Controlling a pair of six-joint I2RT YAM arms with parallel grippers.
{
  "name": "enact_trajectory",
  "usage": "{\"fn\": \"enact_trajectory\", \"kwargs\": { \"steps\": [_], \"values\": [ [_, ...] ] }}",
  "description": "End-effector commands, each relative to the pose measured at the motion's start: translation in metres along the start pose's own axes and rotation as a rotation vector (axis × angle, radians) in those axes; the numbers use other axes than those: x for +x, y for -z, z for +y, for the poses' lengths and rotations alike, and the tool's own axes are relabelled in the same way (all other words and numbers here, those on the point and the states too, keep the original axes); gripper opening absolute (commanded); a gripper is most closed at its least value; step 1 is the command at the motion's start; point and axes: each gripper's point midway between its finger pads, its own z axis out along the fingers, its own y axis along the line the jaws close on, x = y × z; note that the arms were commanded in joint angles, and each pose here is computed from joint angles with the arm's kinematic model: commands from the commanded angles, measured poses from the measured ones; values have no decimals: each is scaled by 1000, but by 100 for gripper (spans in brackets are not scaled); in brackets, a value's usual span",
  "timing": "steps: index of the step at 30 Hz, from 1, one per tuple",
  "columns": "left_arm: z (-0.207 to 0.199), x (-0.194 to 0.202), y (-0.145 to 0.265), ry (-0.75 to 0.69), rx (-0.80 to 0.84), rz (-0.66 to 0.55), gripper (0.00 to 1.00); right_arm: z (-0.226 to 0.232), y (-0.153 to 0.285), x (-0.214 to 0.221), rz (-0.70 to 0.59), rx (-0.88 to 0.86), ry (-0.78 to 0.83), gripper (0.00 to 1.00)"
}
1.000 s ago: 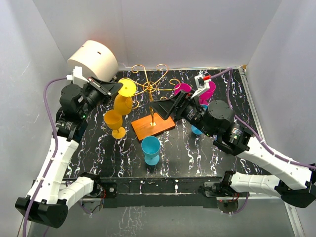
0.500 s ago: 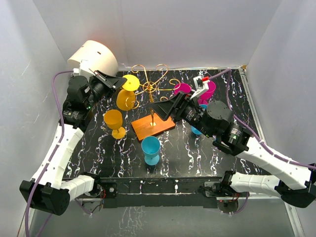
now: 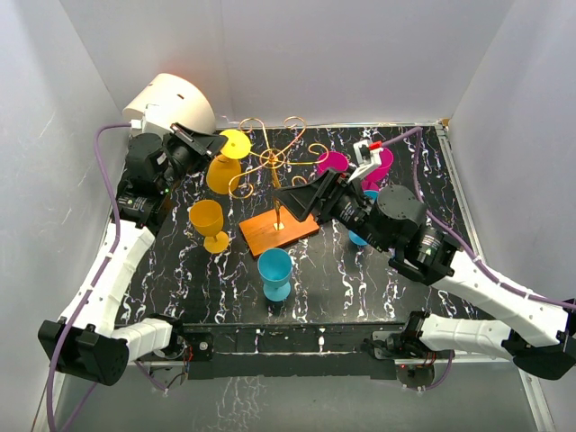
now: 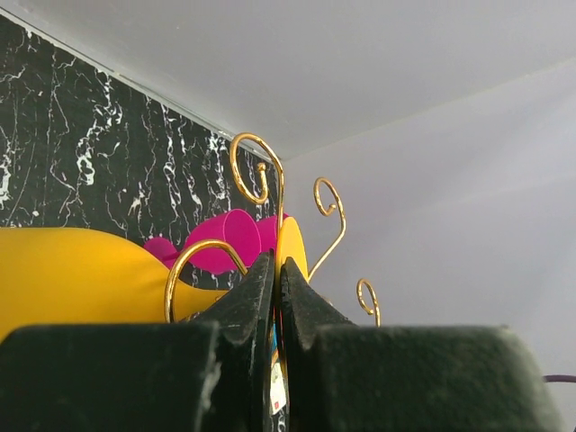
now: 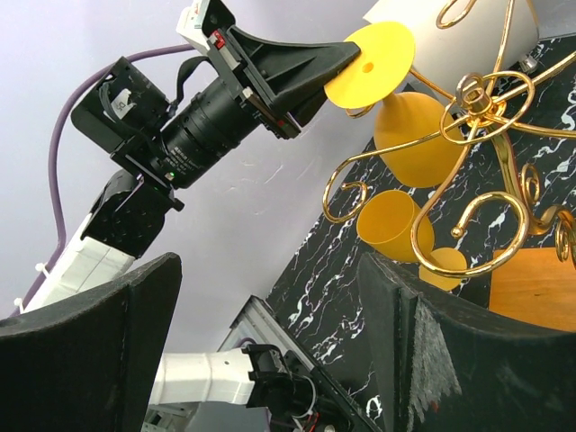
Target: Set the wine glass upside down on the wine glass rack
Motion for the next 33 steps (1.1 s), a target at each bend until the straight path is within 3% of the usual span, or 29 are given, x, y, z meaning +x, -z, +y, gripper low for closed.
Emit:
{"fn": "enact_trajectory", "kwargs": {
  "steps": [1, 21, 33],
  "values": [
    [-21, -22, 8, -60, 39, -84, 0, 9, 6, -15, -52, -32, -7, 78],
    [-17, -35, 19, -115, 2, -149, 0, 5, 7, -12, -43, -17, -5, 77],
    [-14, -17, 38, -95, 16, -90, 0, 4, 6, -9, -34, -16, -4, 76]
  ]
}}
